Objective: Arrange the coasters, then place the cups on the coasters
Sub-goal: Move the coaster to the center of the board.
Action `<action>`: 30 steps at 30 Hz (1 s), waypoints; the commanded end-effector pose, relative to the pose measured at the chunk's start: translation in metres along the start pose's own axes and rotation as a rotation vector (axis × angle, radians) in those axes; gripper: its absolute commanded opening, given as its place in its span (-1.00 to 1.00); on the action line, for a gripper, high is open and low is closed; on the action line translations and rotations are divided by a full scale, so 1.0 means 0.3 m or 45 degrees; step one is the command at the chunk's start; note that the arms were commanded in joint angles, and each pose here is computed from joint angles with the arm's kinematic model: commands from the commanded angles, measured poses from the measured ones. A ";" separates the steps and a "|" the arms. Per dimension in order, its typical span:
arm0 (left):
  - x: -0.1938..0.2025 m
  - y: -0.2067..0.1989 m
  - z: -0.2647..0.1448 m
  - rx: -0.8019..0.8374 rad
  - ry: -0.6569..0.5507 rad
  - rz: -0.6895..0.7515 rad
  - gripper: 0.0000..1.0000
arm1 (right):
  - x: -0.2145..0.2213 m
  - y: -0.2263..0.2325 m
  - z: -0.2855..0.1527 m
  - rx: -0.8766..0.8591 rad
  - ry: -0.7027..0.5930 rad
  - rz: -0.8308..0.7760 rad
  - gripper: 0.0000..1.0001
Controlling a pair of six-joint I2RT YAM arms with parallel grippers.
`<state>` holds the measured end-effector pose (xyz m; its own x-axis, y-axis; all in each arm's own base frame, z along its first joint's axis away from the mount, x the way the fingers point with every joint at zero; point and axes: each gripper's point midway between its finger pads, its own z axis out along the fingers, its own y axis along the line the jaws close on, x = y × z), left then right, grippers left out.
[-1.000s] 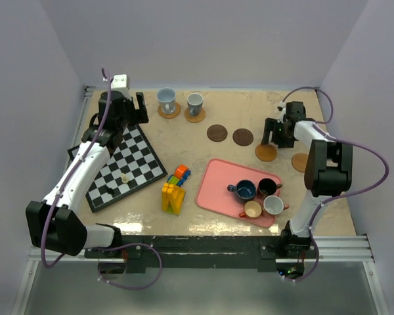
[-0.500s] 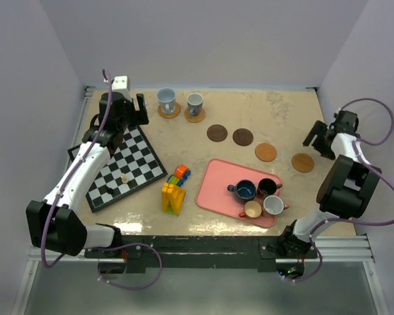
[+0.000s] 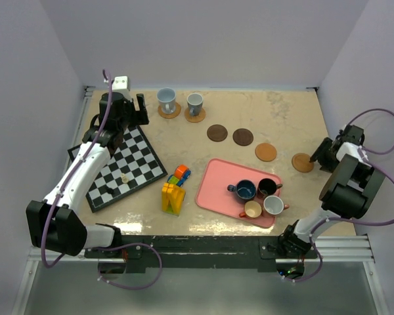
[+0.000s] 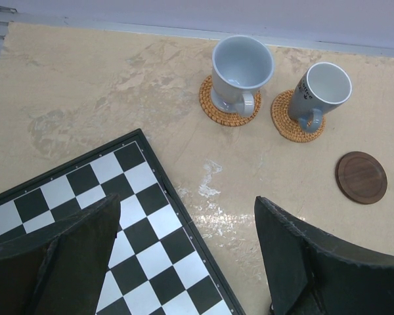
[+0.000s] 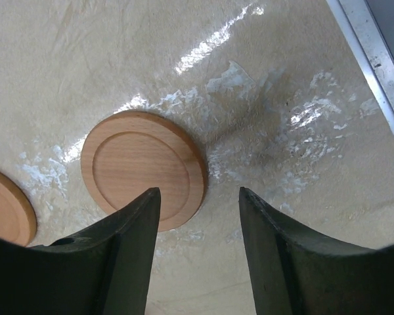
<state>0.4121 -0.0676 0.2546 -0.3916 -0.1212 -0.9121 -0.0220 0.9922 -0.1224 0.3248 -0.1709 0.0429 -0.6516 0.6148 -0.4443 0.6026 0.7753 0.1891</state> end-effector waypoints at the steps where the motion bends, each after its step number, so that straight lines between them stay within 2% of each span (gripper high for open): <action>1: -0.024 -0.008 0.004 0.006 -0.042 -0.019 0.75 | 0.013 -0.009 0.029 -0.025 -0.003 0.052 0.04; 20: -0.022 -0.016 -0.001 0.025 -0.038 -0.025 0.75 | 0.175 0.020 0.120 -0.094 0.111 0.031 -0.38; 30: -0.017 -0.020 -0.002 0.033 -0.034 -0.032 0.75 | 0.232 0.081 0.129 -0.118 0.169 -0.032 -0.46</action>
<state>0.4122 -0.0684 0.2546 -0.3920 -0.1220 -0.9118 -0.0184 0.9920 -0.1248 0.3359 -0.1541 0.0181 -0.6444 0.5956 -0.4796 0.5435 0.7979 0.2606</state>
